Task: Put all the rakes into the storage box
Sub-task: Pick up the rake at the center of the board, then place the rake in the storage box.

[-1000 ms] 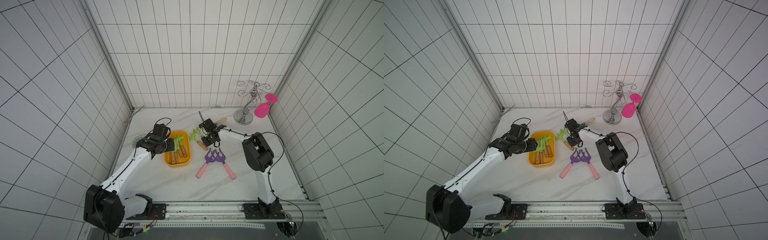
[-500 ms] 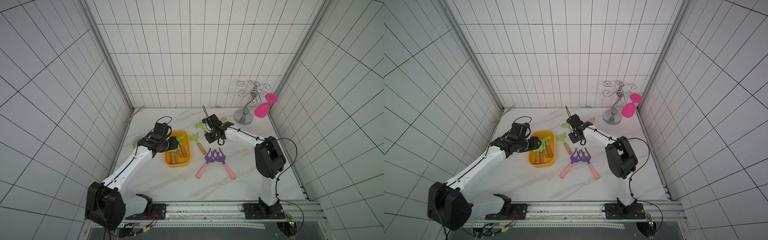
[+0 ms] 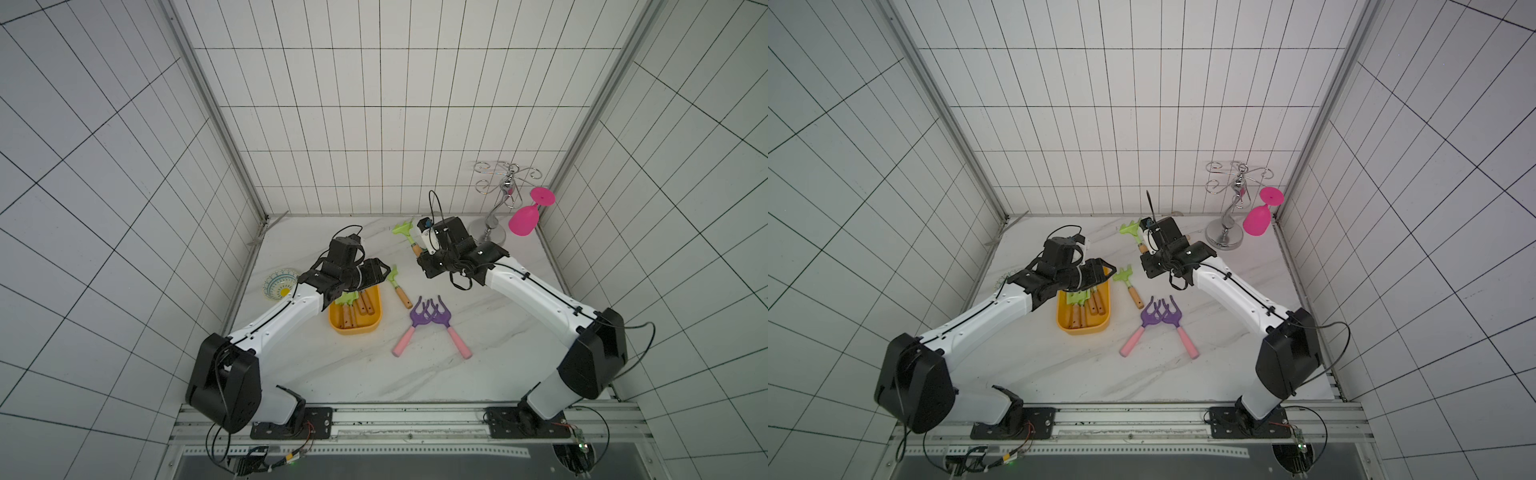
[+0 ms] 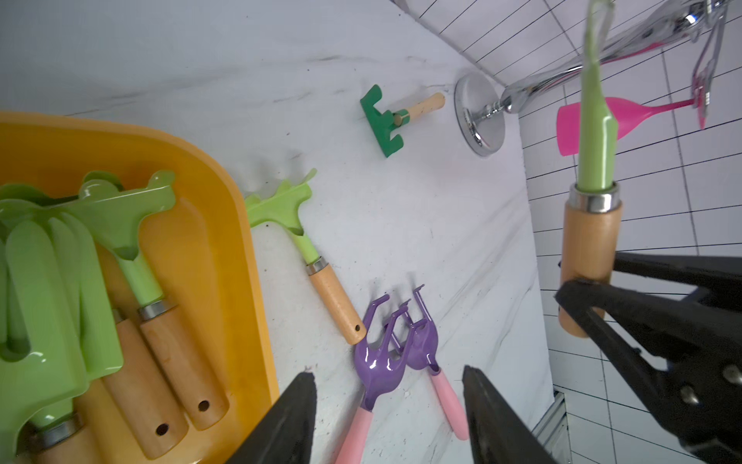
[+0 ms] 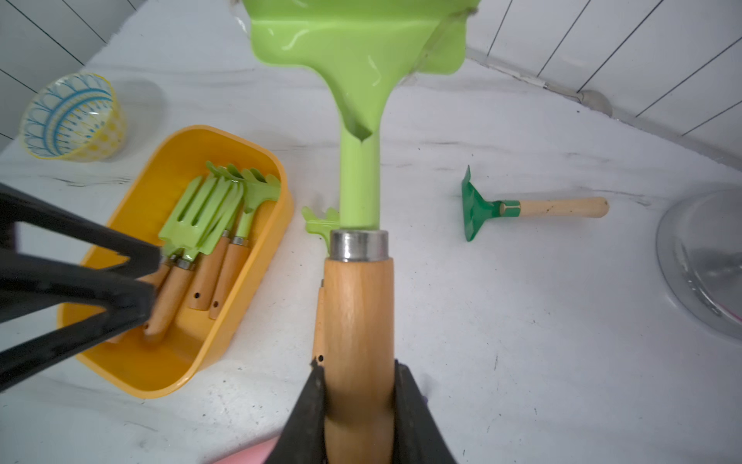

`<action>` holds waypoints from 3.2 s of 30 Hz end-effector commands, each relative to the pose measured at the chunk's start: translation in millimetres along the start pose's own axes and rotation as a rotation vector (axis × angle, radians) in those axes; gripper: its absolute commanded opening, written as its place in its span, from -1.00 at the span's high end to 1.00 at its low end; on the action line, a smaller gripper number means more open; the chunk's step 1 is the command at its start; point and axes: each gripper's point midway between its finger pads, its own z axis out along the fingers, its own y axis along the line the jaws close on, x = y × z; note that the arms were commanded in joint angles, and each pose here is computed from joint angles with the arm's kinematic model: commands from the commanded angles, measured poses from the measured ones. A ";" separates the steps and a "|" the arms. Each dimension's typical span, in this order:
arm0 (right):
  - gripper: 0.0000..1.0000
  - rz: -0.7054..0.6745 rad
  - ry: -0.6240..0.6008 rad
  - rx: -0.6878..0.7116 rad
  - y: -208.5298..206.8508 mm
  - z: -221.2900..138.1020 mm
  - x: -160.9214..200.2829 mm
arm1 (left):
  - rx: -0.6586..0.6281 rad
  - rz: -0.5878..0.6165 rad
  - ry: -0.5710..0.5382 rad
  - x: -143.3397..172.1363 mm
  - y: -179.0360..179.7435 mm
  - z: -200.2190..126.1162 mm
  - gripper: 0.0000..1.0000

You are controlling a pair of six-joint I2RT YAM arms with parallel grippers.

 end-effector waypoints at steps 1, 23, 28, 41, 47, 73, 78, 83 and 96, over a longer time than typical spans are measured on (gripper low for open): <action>0.78 0.018 0.065 -0.089 21.8 0.1 21.2 | 0.166 0.035 -0.093 -17.9 -43.1 -0.5 -0.23; 0.79 0.018 0.050 -0.185 63.9 -20.2 17.4 | 0.263 0.063 -0.115 -12.6 -70.4 16.5 0.10; 0.79 0.026 0.028 -0.177 64.2 -21.4 11.8 | 0.267 0.061 -0.100 -8.4 -69.4 18.2 0.45; -0.55 -0.012 -0.047 -0.048 38.7 -42.0 7.2 | 0.232 0.096 -0.036 -11.9 -44.7 -3.8 0.91; -0.63 0.041 -0.044 0.029 -0.4 -51.8 26.5 | 0.131 0.070 0.061 -4.8 12.7 -24.1 0.91; -0.61 0.119 0.220 -0.008 -10.6 32.7 97.2 | -0.070 0.077 0.204 23.6 121.0 38.5 0.87; -0.61 0.057 0.239 0.012 -3.9 56.4 96.9 | -0.101 0.069 0.222 34.2 126.9 46.8 0.80; -0.60 0.018 0.268 0.019 1.9 81.3 97.8 | -0.128 0.051 0.239 37.2 129.9 53.6 0.64; -0.57 -0.051 0.292 0.045 5.0 118.8 100.7 | -0.283 -0.029 0.225 35.9 143.3 34.6 -0.33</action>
